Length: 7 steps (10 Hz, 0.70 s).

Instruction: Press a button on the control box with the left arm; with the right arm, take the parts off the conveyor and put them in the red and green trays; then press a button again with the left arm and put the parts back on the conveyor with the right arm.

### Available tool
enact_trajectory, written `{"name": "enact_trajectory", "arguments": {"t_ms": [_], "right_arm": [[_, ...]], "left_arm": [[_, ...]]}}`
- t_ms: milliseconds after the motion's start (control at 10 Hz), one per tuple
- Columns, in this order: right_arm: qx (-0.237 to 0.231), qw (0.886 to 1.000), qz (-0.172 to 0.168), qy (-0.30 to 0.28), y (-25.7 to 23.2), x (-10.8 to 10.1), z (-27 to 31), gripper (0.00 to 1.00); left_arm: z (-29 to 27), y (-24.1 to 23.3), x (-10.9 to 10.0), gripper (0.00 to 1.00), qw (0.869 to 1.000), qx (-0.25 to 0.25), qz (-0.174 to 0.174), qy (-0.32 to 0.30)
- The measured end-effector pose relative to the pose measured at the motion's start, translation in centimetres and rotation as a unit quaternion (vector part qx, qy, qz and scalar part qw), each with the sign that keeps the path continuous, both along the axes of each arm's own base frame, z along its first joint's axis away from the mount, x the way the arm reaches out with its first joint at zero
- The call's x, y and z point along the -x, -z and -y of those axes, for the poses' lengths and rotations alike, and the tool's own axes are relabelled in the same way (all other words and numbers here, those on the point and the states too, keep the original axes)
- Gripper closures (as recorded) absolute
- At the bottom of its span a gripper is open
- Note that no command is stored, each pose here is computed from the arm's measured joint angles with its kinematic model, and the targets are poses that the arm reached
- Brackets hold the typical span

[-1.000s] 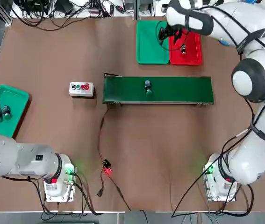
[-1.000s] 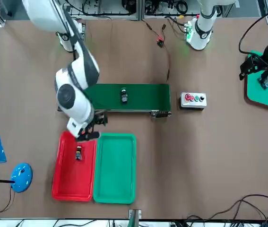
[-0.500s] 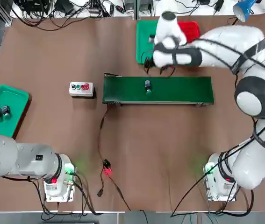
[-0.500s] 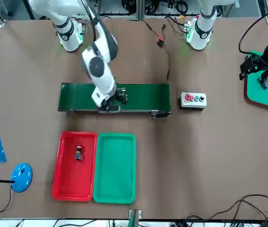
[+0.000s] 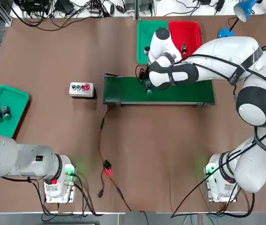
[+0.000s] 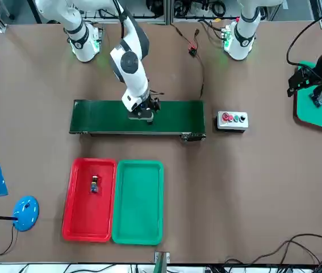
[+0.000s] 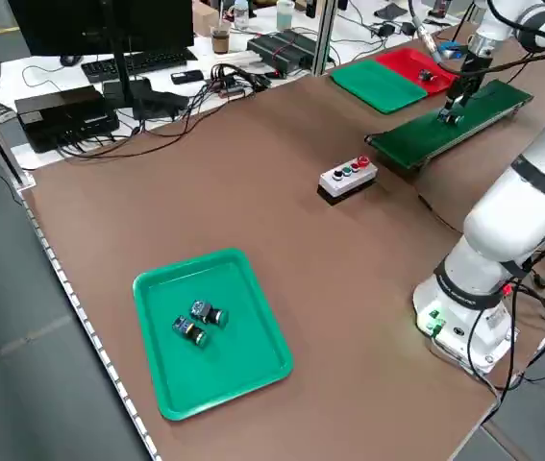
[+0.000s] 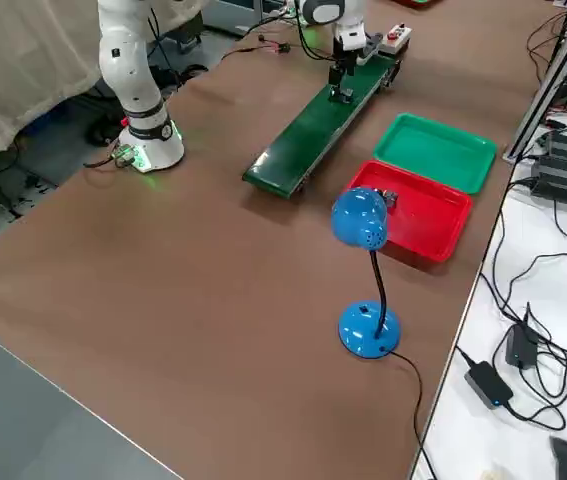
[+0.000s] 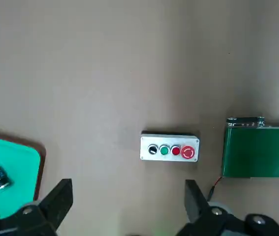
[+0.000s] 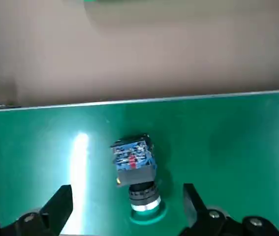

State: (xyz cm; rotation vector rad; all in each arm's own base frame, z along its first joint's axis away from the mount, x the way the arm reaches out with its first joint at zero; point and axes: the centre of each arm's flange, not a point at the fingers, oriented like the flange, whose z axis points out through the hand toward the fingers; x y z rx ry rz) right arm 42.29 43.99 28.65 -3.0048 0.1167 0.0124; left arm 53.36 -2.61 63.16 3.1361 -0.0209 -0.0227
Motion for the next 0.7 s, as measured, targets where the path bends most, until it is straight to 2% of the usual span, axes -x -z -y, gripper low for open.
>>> {"name": "enact_trajectory", "arguments": {"t_ms": [200, 500, 700], "right_arm": [[-0.007, 1.000, 0.010, -0.007, 0.9, 1.0, -0.6, 0.03], [-0.005, 1.000, 0.012, -0.006, 2.9, 1.0, -0.5, 0.07], [-0.008, 1.000, 0.015, -0.004, 3.2, 0.9, -0.5, 0.15]], "left_arm": [[0.0, 0.0, 0.0, 0.00, 1.000, 0.000, 0.000, 0.000], [0.0, 0.0, 0.0, 0.00, 1.000, 0.000, 0.000, 0.000], [0.0, 0.0, 0.0, 0.00, 1.000, 0.000, 0.000, 0.000]]}}
